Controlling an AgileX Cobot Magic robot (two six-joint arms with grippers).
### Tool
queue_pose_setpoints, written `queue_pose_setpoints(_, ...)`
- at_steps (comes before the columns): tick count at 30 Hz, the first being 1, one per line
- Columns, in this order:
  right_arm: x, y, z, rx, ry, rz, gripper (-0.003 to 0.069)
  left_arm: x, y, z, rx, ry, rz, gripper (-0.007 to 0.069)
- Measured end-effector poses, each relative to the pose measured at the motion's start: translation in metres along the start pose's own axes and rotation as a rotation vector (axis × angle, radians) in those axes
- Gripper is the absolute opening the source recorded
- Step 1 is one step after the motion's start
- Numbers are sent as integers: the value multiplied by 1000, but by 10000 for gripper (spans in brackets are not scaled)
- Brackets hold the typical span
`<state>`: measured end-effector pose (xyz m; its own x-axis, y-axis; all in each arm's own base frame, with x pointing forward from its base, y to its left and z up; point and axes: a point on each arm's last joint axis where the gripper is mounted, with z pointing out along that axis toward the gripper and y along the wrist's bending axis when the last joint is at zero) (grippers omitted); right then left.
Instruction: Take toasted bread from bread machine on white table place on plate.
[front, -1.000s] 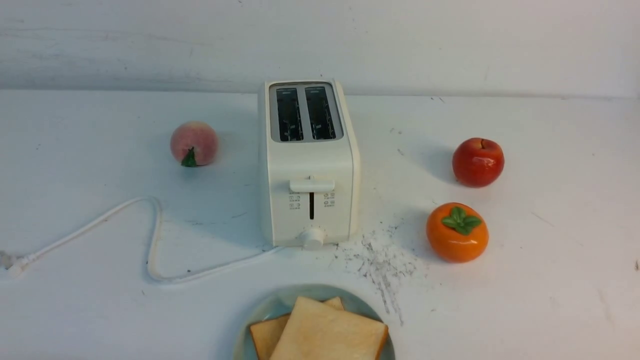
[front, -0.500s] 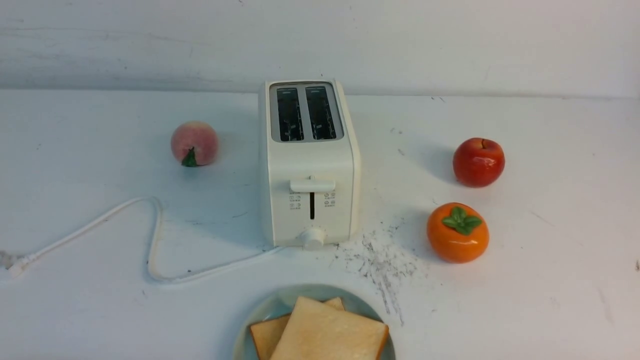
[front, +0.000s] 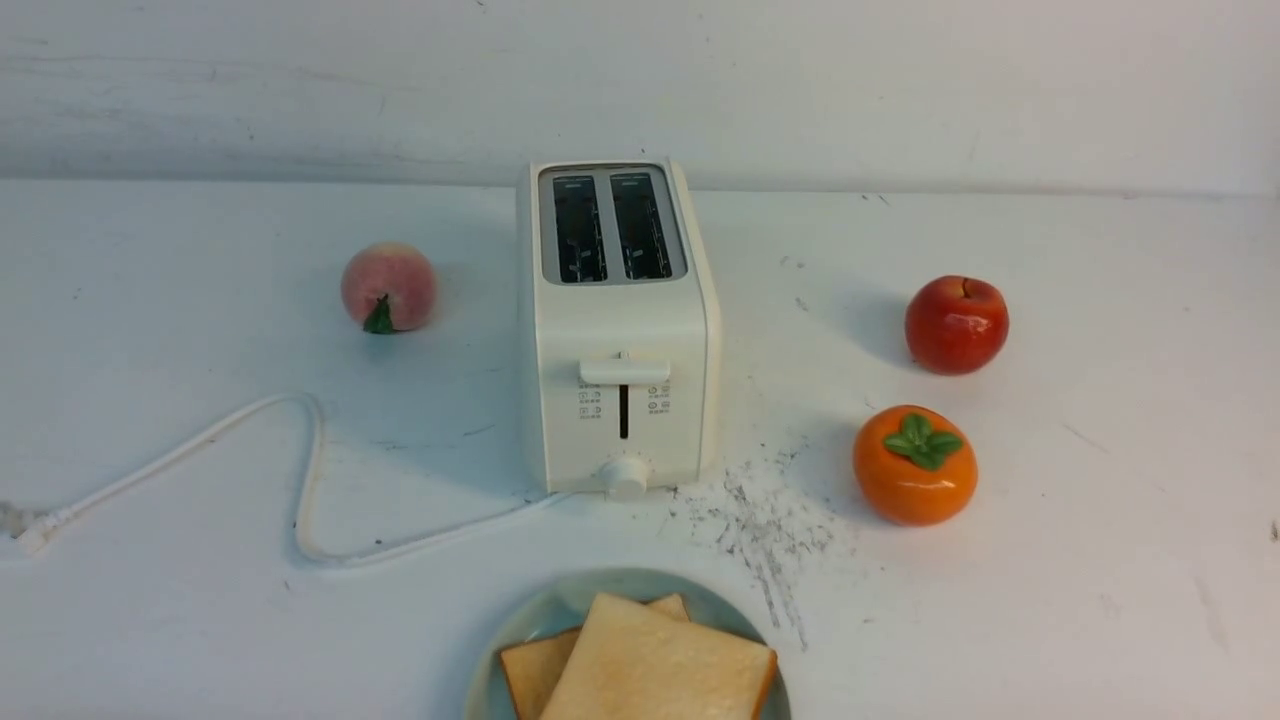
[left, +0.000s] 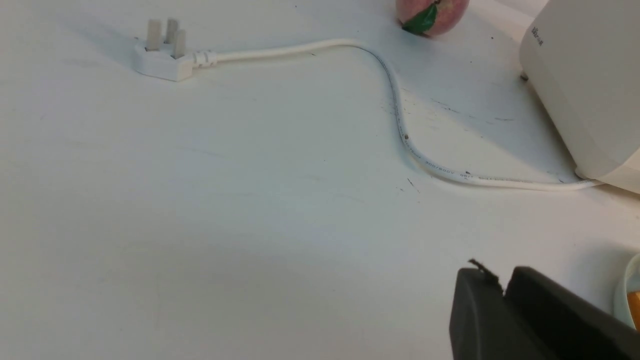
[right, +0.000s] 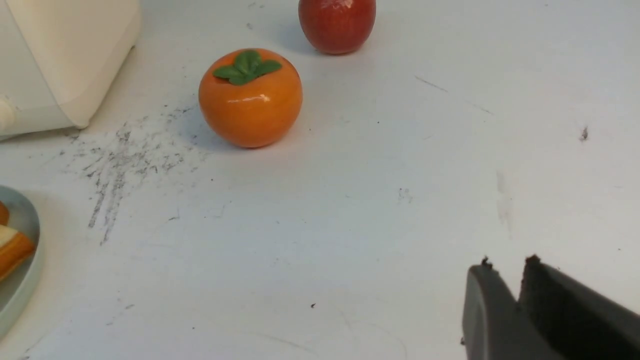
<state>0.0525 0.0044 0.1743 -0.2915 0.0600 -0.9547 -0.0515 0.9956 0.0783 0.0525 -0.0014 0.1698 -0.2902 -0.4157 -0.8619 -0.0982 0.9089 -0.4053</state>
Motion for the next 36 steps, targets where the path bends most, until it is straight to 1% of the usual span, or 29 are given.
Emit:
queue_pose_setpoints(14, 0, 0, 0, 0, 0, 4, 121, 0, 0, 0, 0, 1, 1, 74)
queue_pose_setpoints(36, 0, 0, 0, 0, 0, 4, 150, 0, 0, 0, -1, 3, 2, 98)
